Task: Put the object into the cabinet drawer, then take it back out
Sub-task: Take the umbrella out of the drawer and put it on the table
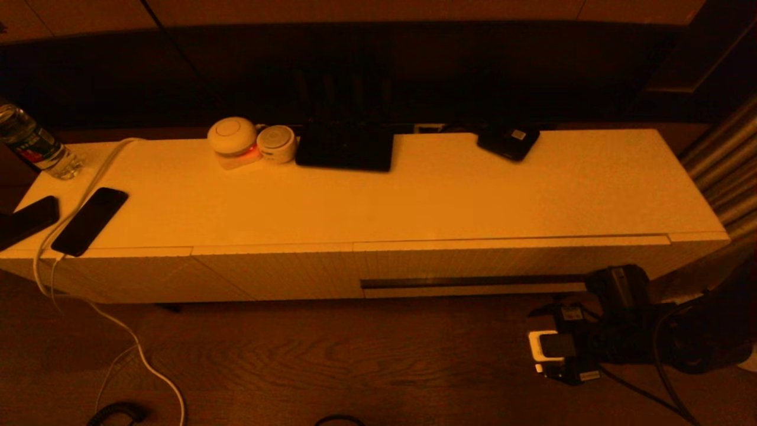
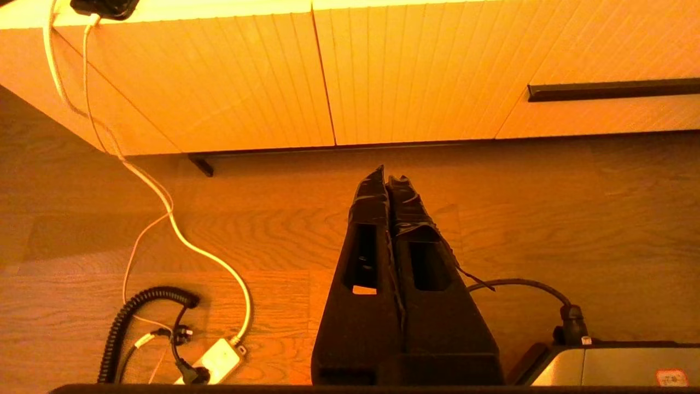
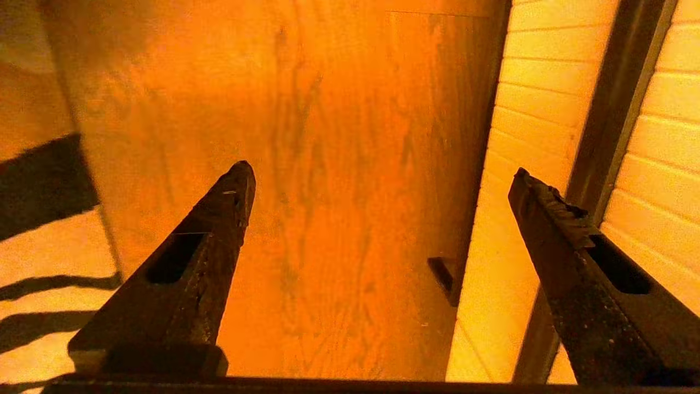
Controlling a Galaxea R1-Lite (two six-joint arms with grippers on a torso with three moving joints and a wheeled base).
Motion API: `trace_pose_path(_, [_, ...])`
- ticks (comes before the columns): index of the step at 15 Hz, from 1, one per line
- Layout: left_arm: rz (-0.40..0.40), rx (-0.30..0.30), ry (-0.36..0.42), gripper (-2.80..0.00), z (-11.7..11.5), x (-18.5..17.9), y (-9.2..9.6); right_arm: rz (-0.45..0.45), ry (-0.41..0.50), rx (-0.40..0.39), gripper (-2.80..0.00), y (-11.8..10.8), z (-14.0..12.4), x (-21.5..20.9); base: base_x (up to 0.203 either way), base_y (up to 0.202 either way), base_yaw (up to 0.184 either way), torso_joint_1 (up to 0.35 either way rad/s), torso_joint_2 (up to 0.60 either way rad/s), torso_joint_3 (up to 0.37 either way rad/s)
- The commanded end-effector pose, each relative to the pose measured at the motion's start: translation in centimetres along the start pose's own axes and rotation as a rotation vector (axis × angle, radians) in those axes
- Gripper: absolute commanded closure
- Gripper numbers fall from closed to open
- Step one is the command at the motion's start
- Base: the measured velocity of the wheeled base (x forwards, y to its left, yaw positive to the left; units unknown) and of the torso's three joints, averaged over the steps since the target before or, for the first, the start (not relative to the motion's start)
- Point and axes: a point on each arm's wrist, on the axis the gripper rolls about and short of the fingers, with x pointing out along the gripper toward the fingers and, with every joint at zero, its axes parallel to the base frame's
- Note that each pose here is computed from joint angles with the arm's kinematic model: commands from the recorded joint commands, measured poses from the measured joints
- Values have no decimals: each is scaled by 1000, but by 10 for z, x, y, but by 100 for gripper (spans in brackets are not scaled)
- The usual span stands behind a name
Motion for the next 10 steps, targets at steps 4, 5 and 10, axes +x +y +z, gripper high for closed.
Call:
trace_pose_path(4, [0, 0, 0, 0, 0, 0, 0, -15, 10, -2, -280, -7, -7, 11, 0, 0, 0, 0, 0, 0])
trace_pose_path(5, [0, 0, 0, 0, 0, 0, 0, -21, 14, 2, -280, -9, -9, 12, 0, 0, 0, 0, 0, 0])
trace_pose_path(10, [0, 0, 0, 0, 0, 0, 0, -40, 15, 1, -280, -16, -11, 16, 0, 0, 0, 0, 0, 0])
